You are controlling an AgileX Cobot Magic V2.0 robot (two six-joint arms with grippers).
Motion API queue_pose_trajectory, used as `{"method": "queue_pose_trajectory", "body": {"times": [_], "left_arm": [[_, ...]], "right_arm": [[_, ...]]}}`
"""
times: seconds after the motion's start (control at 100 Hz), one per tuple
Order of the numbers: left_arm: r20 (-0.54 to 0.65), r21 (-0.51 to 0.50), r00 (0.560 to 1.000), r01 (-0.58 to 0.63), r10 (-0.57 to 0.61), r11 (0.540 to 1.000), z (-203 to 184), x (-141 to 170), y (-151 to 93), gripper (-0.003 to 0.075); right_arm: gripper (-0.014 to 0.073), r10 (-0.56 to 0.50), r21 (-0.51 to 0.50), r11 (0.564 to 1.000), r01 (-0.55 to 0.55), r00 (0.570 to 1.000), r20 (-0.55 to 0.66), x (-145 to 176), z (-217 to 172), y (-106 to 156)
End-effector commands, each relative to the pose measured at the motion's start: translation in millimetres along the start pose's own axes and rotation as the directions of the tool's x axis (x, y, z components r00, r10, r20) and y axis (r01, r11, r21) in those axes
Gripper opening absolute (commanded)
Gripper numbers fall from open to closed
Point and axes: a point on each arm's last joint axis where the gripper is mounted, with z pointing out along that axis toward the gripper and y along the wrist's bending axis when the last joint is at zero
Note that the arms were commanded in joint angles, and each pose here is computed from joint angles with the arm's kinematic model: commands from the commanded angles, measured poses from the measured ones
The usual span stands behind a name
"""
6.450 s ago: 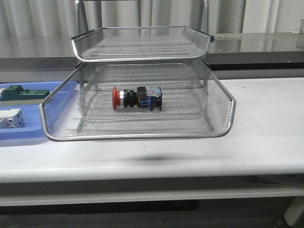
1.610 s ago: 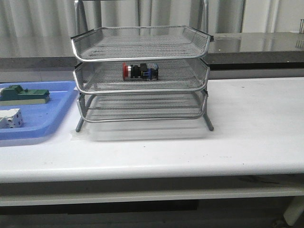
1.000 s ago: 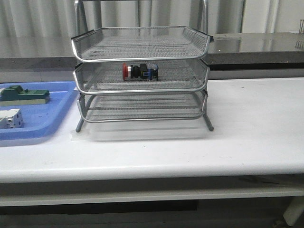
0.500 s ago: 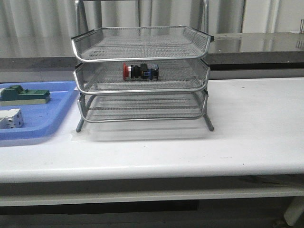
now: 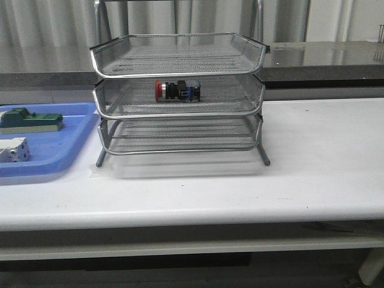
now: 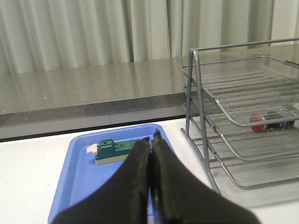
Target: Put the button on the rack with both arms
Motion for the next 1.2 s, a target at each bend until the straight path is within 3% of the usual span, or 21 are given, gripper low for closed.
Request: {"method": "queue_pose_trajectory", "body": {"times": [0.0, 0.23, 0.51, 0.84, 1.19], "left_arm": [[0.101, -0.015, 0.995, 0.017, -0.015, 1.0, -1, -16, 2, -0.0021], [0.101, -0.015, 0.995, 0.017, -0.015, 1.0, -1, -16, 2, -0.0021], [0.101, -0.015, 0.995, 0.017, -0.015, 1.0, -1, -16, 2, -0.0021], [0.101, -0.015, 0.995, 0.017, -0.015, 1.0, -1, -16, 2, -0.0021], [0.101, -0.015, 0.995, 0.017, -0.015, 1.0, -1, -16, 2, -0.0021]], "right_arm": [[-0.0066, -0.022, 0.017, 1.0, 0.02, 0.995, 0.094, -11, -1, -1], [-0.0066, -0.059, 0.043, 0.998, 0.053, 0.982, 0.179, 7, -2, -3], [-0.0066, -0.078, 0.057, 0.996, 0.064, 0.944, 0.321, 54, 0, -5], [-0.0066, -0.043, 0.045, 0.999, 0.03, 0.941, 0.335, 110, 9, -7], [-0.0066, -0.026, 0.099, 0.995, -0.007, 0.946, 0.322, 122, 14, -10]]}}
